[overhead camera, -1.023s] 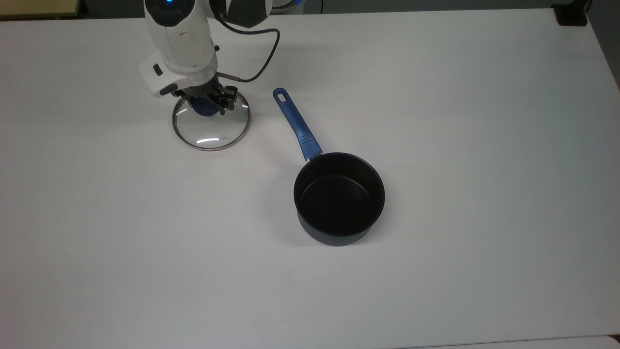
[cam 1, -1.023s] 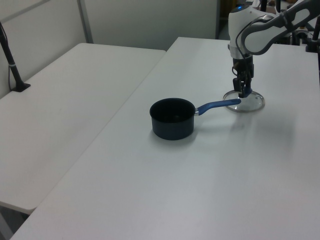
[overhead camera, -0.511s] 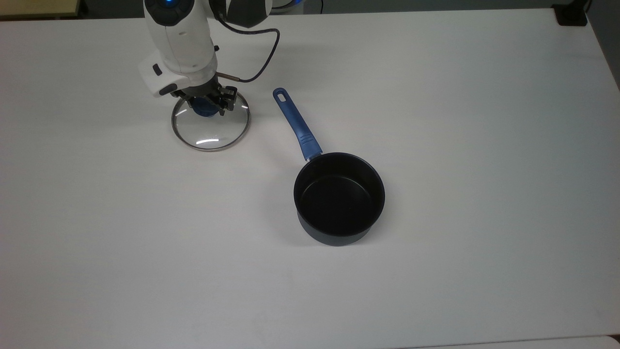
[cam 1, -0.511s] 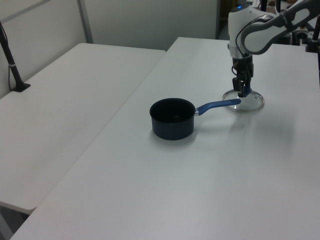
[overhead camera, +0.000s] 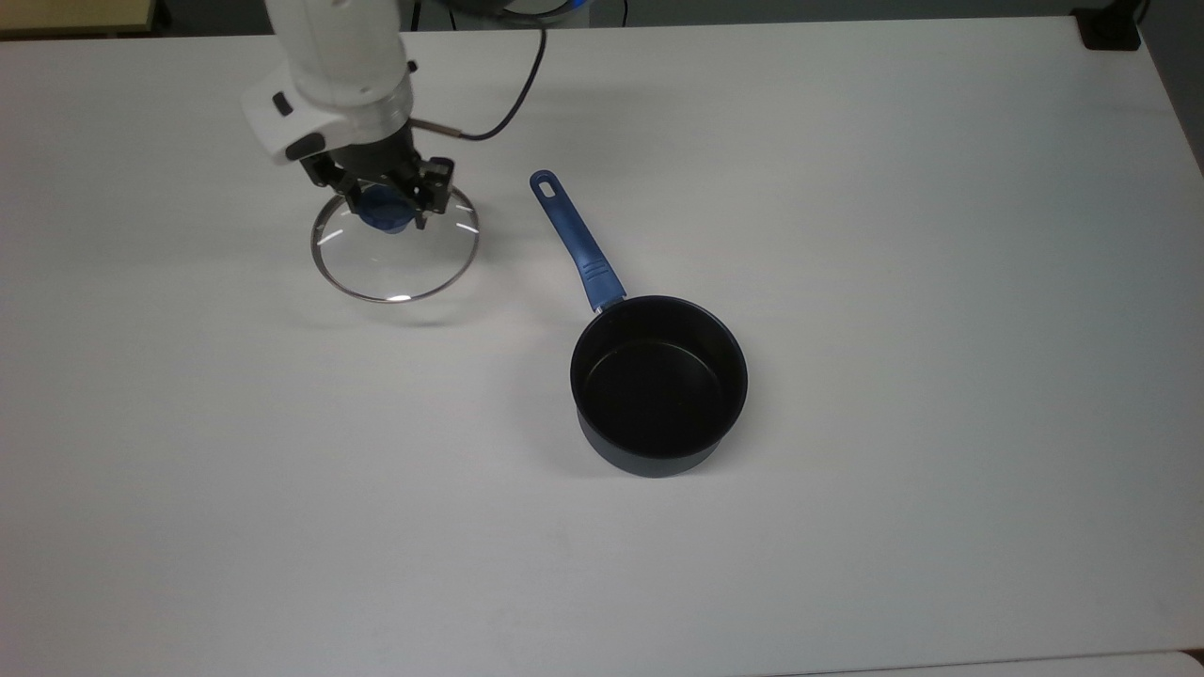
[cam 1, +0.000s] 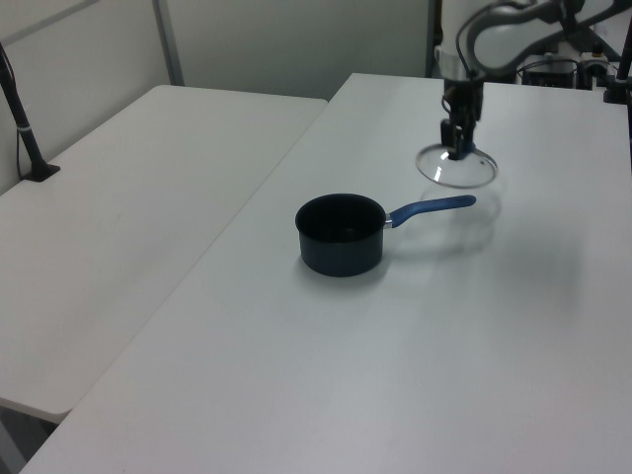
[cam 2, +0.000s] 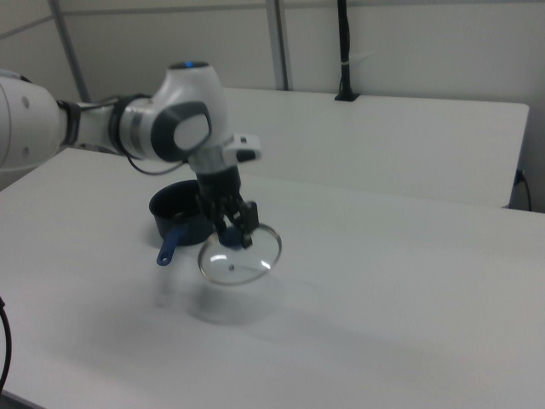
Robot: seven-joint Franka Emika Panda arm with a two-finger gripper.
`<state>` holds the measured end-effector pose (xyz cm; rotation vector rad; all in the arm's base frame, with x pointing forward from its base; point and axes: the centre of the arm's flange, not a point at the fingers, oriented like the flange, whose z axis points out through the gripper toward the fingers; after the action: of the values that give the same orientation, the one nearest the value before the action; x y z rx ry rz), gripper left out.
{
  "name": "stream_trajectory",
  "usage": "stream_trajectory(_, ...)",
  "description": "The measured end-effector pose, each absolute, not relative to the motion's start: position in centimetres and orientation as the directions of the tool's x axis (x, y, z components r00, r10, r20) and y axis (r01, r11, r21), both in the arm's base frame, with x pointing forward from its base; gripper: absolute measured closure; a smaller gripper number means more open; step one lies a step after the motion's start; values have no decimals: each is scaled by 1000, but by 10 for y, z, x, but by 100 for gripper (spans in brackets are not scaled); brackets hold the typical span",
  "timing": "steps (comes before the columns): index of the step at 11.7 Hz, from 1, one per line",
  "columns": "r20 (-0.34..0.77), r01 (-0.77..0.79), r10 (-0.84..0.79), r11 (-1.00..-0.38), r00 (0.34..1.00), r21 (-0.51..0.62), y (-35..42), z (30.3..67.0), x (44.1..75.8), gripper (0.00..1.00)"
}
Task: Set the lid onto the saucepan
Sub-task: 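Lift the glass lid by its knob and carry it toward the saucepan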
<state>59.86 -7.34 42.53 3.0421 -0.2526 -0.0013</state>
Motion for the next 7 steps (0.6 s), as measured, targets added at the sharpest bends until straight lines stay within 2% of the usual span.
stream_trajectory(4, 90, -120, -117, -992, 989, 28, 0, 511, 628, 33)
stream_trajectory(7, 48, -109, -108, -994, 993, 24, 36, 512, 647, 33)
